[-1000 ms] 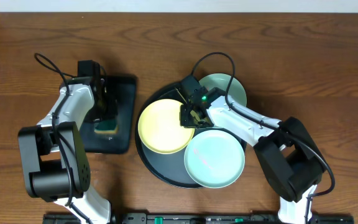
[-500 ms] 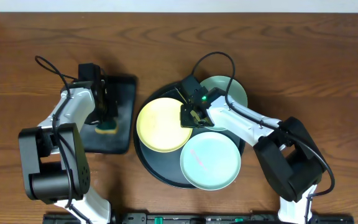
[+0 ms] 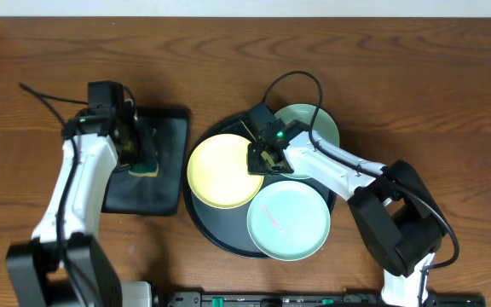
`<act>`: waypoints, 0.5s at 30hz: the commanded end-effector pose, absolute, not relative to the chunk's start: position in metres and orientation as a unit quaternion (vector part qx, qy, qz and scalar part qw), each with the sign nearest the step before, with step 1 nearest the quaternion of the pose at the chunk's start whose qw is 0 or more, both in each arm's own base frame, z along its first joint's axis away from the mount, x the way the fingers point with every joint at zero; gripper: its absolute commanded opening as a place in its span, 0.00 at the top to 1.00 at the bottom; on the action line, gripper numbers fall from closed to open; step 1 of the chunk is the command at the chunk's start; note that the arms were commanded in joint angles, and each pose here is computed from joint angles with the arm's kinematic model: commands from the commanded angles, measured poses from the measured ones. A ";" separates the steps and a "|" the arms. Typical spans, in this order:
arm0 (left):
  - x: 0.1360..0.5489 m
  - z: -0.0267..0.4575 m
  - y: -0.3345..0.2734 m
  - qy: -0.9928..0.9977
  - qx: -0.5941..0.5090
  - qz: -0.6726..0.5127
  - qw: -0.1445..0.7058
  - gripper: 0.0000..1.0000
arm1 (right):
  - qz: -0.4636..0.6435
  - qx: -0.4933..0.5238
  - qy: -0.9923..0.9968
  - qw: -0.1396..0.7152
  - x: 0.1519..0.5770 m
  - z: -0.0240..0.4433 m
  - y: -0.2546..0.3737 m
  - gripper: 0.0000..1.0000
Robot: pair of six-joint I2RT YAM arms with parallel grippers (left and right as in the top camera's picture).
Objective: Clean dirty plates on tray and stack at the side
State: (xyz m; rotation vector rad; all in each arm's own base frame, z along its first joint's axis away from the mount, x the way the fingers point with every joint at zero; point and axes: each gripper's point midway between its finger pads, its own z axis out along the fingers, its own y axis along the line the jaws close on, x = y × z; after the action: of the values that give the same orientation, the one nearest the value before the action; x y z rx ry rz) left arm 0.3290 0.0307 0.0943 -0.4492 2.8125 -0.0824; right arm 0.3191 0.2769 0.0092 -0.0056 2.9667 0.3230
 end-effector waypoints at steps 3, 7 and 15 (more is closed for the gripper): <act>0.332 0.112 0.030 0.963 -0.210 -0.041 0.164 0.93 | 0.120 -0.005 0.989 0.081 0.321 0.011 0.287 0.99; 0.330 0.109 0.029 0.962 -0.216 -0.043 0.160 0.93 | 0.120 -0.005 0.989 0.081 0.321 0.011 0.287 0.99; 0.329 0.108 -0.004 0.970 -0.177 -0.074 0.149 0.93 | 0.123 -0.006 0.989 0.079 0.321 0.011 0.288 0.99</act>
State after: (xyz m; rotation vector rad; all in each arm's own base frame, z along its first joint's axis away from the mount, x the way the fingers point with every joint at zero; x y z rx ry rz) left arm 0.3259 0.0170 0.1033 -0.5557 2.7853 -0.1266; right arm 0.3193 0.2772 0.0093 -0.0058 2.9656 0.3248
